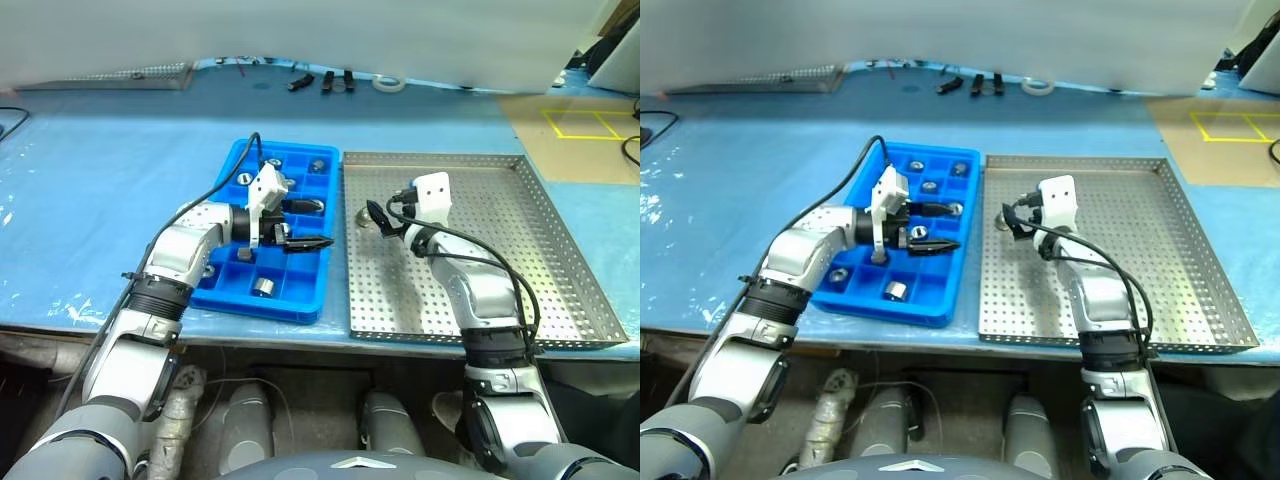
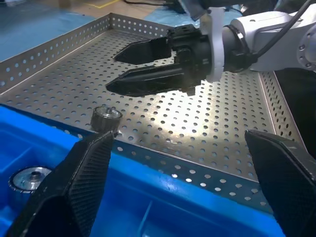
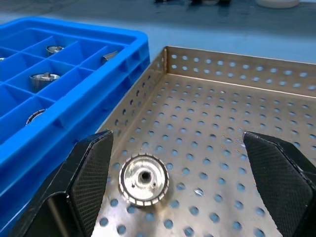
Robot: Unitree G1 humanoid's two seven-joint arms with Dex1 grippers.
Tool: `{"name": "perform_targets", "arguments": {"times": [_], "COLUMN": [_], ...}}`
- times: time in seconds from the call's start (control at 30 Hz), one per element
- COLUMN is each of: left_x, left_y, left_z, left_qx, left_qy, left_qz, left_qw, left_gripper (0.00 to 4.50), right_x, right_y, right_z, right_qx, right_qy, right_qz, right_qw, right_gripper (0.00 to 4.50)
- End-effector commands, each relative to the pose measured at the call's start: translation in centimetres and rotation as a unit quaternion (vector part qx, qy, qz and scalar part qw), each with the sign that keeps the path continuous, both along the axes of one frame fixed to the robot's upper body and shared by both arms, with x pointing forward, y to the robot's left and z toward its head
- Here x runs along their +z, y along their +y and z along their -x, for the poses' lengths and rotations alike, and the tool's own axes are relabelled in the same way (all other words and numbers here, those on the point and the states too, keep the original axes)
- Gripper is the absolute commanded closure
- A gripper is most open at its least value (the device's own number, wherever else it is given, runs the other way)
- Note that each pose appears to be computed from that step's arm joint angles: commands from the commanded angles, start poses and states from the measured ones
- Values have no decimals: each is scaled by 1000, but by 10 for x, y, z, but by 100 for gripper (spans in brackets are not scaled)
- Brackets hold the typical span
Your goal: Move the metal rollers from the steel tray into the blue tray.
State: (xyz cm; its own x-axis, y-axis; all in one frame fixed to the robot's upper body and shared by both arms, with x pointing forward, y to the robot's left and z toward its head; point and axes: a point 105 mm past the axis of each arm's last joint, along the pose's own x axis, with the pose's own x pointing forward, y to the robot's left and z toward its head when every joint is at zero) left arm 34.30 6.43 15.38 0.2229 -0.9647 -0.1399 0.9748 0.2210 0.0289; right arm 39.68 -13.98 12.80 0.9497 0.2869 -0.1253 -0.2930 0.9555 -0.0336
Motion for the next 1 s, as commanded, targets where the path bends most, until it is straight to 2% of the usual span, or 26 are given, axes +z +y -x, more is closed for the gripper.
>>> {"name": "perform_targets", "arguments": {"times": [0.03, 0.27, 0.63, 0.87, 1.0], "left_x": [14, 14, 17, 17, 19], "left_y": [3, 7, 12, 12, 12], "left_z": [4, 8, 7, 6, 10], "left_qx": [7, 22, 32, 33, 21], "left_qy": [-23, -20, -21, -23, -14], "left_qz": [11, 8, 5, 2, 4], "left_qw": [1000, 1000, 999, 999, 1000], "left_gripper": [0, 0, 0, 0, 0], "right_x": [5, -7, -11, -30, -30], "right_y": [-3, 10, 49, 50, 52], "right_z": [-13, -21, -10, -4, -2], "right_qx": [-15, -5, 85, 97, 106], "right_qy": [-18, -10, -8, 20, 20], "right_qz": [-6, -13, -20, -4, -9], "right_qw": [1000, 1000, 996, 995, 994], "right_gripper": [9, 9, 9, 9, 9]}}
